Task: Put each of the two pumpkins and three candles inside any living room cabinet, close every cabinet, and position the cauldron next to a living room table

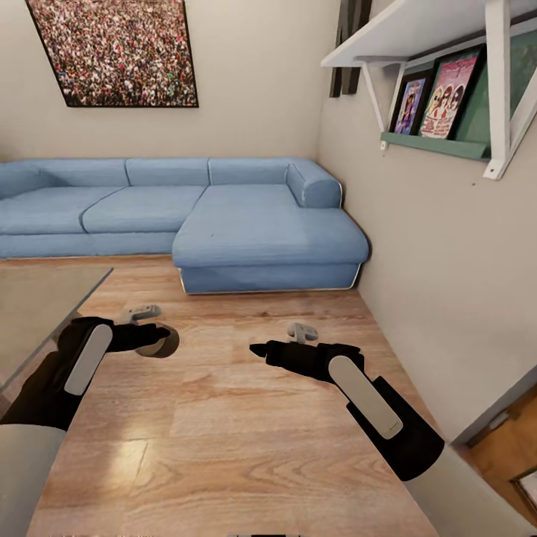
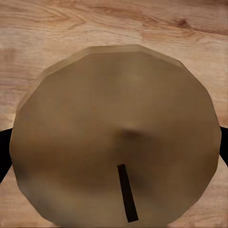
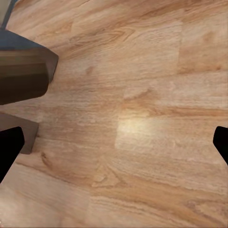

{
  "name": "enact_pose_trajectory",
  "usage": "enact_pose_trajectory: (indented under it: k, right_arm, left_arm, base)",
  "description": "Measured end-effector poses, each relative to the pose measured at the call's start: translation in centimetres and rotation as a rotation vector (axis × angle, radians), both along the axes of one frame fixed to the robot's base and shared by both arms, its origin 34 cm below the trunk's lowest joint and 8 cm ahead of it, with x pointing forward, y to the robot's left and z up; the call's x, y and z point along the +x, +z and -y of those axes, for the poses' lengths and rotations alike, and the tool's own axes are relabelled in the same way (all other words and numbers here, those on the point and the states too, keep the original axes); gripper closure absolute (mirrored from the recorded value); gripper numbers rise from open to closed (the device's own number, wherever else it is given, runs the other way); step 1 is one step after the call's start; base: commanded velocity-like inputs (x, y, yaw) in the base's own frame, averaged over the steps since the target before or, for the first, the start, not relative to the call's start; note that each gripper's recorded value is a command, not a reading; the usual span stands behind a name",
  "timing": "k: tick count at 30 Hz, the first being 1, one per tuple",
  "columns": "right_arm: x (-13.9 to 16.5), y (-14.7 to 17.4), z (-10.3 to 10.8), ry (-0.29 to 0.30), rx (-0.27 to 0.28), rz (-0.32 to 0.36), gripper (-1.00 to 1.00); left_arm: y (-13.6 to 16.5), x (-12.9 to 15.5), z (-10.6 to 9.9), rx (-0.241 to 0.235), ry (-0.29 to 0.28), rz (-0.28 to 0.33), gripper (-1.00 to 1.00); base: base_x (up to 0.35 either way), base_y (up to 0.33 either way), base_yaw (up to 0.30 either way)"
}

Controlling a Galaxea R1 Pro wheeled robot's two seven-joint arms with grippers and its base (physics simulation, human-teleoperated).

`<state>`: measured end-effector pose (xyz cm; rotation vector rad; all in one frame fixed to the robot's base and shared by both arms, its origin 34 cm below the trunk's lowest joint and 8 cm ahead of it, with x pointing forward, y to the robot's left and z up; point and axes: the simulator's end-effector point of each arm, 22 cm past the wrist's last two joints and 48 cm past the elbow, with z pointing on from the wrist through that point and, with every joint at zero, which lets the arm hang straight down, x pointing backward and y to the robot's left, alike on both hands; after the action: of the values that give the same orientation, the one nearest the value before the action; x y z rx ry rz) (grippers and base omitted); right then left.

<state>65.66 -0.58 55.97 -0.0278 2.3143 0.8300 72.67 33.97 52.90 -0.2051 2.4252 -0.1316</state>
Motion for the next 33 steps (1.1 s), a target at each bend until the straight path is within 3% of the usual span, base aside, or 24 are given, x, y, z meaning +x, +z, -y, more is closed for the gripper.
enact_pose_trajectory:
  k: [12,18,33]
  right_arm:
    - [-0.3,2.7,0.2,-0.004,-0.004,0.044,-1.0]
    - [-0.5,4.1,0.2,-0.004,-0.004,0.069,-1.0]
    - [-1.2,7.7,0.2,-0.005,-0.004,0.13,-1.0]
  left_arm:
    - [4.3,-0.6,0.6,0.01,-0.017,0.085,1.0]
    - [7.2,-2.0,2.0,0.014,-0.052,0.162,1.0]
    - [12.9,-4.0,3.2,0.024,-0.082,0.287,1.0]
  base:
    - [-0.112,0.0,0.248]
    - [-0.007,0.0,0.033]
    - [0.0,0.0,0.002]
